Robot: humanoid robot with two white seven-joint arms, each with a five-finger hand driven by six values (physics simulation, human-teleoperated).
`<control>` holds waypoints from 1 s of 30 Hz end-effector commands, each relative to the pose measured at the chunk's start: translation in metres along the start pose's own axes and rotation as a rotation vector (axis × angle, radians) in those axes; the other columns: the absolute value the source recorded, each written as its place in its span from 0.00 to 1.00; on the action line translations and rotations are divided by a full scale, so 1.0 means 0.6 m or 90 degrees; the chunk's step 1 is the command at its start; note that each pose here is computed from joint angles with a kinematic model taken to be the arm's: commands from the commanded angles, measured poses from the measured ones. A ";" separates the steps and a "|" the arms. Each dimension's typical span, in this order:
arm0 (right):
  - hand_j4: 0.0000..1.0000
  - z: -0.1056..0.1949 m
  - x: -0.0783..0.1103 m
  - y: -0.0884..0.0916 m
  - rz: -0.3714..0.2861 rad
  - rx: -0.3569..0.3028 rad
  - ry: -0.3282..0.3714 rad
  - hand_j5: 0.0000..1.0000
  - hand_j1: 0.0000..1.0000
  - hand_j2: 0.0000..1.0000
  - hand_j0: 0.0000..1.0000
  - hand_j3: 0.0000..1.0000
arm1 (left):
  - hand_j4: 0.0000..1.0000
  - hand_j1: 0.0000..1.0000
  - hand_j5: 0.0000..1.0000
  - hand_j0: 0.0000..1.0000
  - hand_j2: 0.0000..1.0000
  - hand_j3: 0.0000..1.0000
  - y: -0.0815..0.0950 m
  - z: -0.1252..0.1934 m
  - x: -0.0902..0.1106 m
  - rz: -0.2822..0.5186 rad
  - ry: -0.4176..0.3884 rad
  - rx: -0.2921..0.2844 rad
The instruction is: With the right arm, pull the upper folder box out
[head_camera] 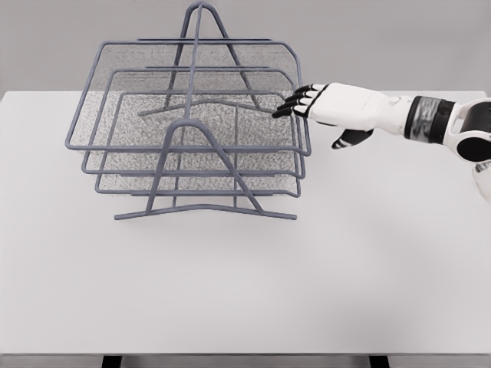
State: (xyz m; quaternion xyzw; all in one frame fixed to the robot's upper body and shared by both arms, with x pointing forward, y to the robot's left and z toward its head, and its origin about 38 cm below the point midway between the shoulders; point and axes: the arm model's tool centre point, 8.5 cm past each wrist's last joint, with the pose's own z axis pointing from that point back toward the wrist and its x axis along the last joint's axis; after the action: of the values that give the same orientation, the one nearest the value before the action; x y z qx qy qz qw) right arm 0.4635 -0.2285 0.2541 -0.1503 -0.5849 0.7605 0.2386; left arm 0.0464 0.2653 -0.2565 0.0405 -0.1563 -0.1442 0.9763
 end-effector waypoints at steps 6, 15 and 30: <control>1.00 0.006 -0.002 0.026 0.030 0.048 0.002 1.00 1.00 1.00 1.00 1.00 | 1.00 1.00 1.00 1.00 1.00 1.00 0.000 0.000 0.000 0.000 0.000 0.000; 1.00 0.057 -0.027 0.026 0.038 0.069 0.040 1.00 1.00 1.00 1.00 1.00 | 1.00 1.00 1.00 1.00 1.00 1.00 0.000 0.000 0.000 0.000 0.000 0.000; 1.00 0.137 -0.062 0.027 0.049 0.109 0.099 1.00 1.00 1.00 1.00 1.00 | 1.00 1.00 1.00 1.00 1.00 1.00 0.000 0.000 0.000 0.000 0.000 0.000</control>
State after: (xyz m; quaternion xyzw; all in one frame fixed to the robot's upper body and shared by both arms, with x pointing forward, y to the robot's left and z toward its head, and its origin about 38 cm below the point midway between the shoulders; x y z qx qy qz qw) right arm 0.4480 -0.3036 0.2644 -0.1739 -0.5401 0.7776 0.2710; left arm 0.0460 0.2652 -0.2565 0.0404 -0.1559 -0.1447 0.9763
